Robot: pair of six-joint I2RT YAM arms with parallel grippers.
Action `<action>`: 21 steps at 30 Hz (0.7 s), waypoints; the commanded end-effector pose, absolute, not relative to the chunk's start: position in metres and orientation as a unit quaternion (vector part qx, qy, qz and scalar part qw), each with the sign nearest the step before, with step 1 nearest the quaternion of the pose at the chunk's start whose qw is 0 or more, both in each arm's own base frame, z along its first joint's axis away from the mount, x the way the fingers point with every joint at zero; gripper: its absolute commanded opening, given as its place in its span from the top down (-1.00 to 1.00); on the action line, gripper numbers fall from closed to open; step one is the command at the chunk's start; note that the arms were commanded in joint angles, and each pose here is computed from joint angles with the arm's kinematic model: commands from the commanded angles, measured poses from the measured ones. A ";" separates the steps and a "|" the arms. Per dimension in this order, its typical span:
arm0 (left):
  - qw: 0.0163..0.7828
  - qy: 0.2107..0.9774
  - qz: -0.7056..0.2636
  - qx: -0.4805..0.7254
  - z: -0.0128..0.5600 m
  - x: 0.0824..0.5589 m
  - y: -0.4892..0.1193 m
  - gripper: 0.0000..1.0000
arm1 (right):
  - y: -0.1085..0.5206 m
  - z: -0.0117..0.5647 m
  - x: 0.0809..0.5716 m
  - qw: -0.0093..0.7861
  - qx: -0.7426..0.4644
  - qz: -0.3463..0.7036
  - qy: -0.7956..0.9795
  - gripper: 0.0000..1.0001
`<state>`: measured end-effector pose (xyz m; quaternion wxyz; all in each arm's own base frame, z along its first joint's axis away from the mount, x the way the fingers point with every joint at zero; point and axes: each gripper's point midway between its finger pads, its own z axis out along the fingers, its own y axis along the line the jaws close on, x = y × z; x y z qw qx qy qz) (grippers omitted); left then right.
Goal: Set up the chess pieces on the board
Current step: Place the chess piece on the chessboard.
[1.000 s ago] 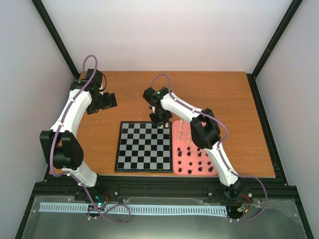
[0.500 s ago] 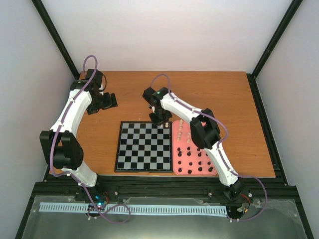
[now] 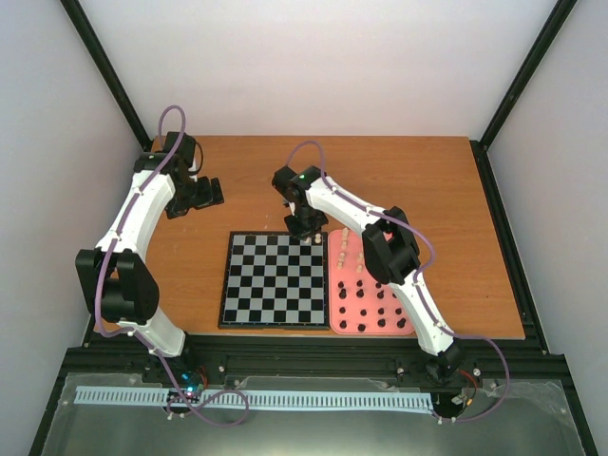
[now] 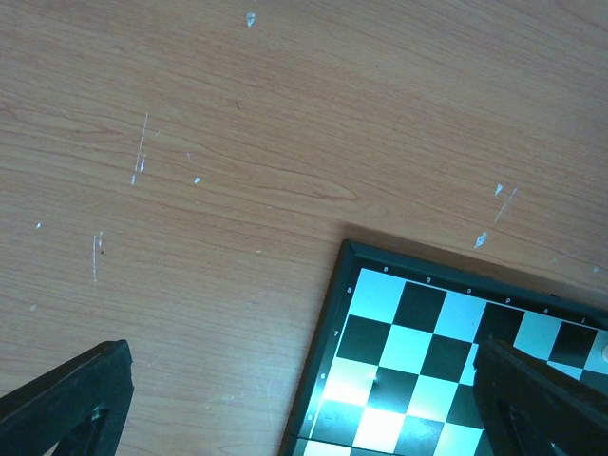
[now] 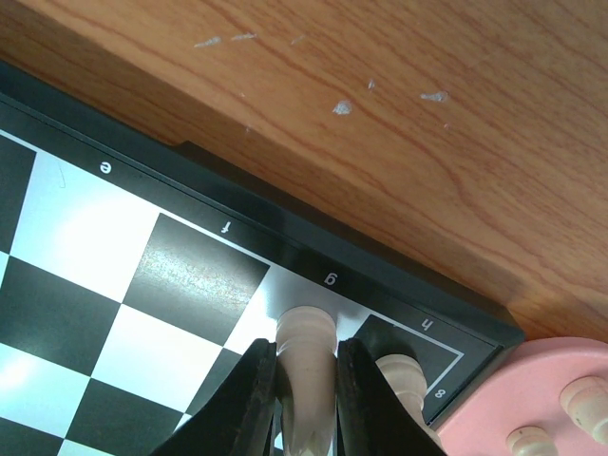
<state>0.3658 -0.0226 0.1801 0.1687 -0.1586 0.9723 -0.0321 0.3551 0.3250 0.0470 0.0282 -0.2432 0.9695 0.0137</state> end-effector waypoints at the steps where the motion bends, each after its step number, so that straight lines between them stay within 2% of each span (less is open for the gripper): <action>1: 0.190 0.968 -0.041 -0.158 0.192 0.368 -0.025 -1.00 | 0.332 0.034 0.359 0.029 -0.250 0.016 0.968 0.88; 17: 0.189 0.968 -0.044 -0.156 0.192 0.368 -0.025 -1.00 | 0.334 0.031 0.358 0.025 -0.252 0.020 0.967 0.82; 19: 0.189 0.969 -0.044 -0.155 0.192 0.368 -0.026 -1.00 | 0.335 0.033 0.358 0.025 -0.254 0.024 0.967 0.79; 21: 0.190 0.968 -0.044 -0.156 0.192 0.368 -0.026 -1.00 | 0.337 0.034 0.358 0.027 -0.256 0.029 0.966 0.66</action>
